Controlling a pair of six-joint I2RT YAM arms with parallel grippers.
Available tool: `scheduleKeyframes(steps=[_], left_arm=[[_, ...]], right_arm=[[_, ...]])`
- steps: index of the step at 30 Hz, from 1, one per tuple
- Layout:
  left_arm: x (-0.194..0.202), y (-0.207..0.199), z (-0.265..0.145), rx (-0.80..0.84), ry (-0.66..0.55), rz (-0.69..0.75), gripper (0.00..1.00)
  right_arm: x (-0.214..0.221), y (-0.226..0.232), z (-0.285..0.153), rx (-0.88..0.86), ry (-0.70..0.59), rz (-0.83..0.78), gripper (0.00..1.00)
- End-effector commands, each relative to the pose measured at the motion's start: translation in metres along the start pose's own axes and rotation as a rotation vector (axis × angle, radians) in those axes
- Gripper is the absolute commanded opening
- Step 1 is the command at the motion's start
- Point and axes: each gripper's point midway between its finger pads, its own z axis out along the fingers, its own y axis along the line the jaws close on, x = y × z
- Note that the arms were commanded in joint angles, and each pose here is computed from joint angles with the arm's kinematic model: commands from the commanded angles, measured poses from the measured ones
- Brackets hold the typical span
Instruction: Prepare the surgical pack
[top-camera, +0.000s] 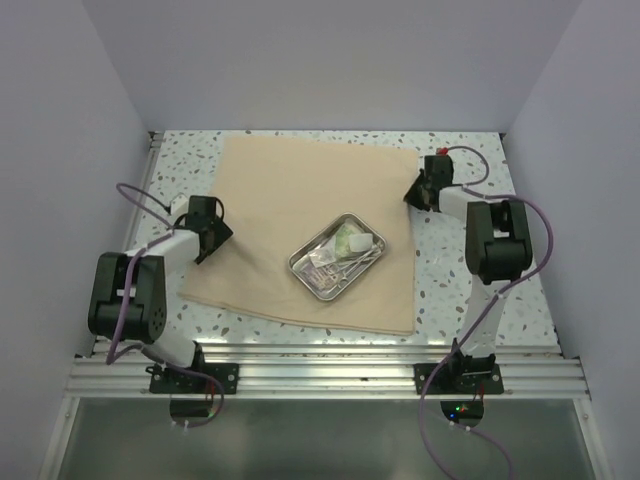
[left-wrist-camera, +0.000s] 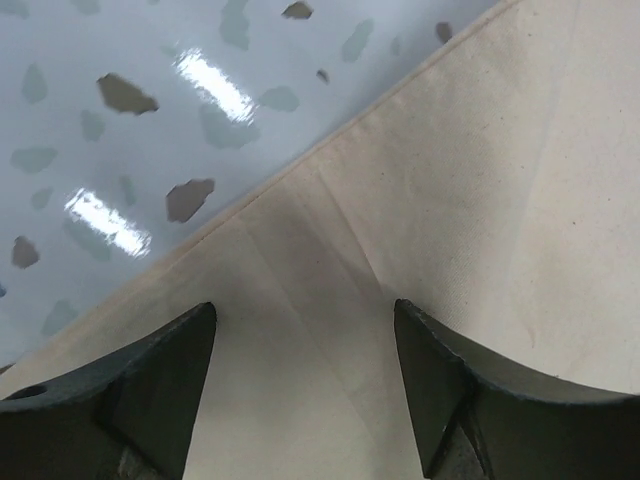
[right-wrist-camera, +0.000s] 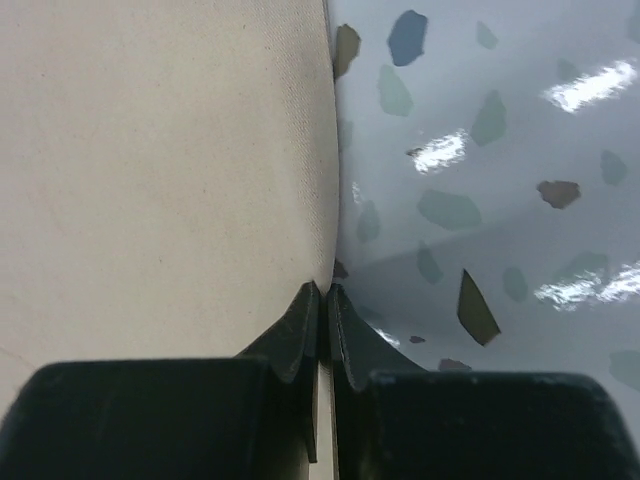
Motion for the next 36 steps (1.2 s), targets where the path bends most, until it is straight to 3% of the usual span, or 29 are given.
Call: scheduleKeyframes(steps=[1,5,13,15,19,20,21,23,28,30,36], left_arm=[[0.012,-0.013,0.024,0.01,0.087,0.022,0.76],[0.01,-0.038,0.047,0.04,0.123,0.045,0.73],[-0.018,-0.107,0.082,0.049,0.089,0.114,0.71],[-0.022,-0.125,0.089,0.061,0.084,0.123,0.71],[-0.042,-0.131,0.092,0.036,0.02,0.149,0.72],[-0.049,-0.132,0.092,0.035,0.003,0.156,0.72],[-0.053,-0.13,0.09,0.022,-0.003,0.166,0.72],[-0.066,-0.128,0.082,0.003,-0.033,0.191,0.73],[-0.086,-0.122,0.04,-0.016,-0.13,0.244,0.78],[-0.08,-0.123,0.017,0.01,-0.142,0.265,0.79],[-0.007,-0.117,-0.012,0.112,-0.008,0.295,0.8]], right_arm=[[-0.021,-0.027,-0.018,0.082,-0.082,0.112,0.0],[-0.019,-0.073,-0.047,0.241,-0.193,0.184,0.0],[0.003,-0.115,-0.118,0.319,-0.376,0.414,0.0],[0.018,-0.121,-0.124,0.322,-0.363,0.402,0.0],[0.027,-0.131,-0.13,0.394,-0.297,0.307,0.12],[0.032,-0.136,-0.132,0.41,-0.29,0.292,0.39],[0.03,-0.136,-0.138,0.407,-0.303,0.292,0.52],[0.027,-0.138,-0.145,0.413,-0.324,0.272,0.68],[0.003,-0.127,-0.163,0.399,-0.359,0.21,0.67],[0.0,-0.113,-0.158,0.339,-0.327,0.16,0.62],[0.012,-0.067,-0.135,0.188,-0.199,0.071,0.57]])
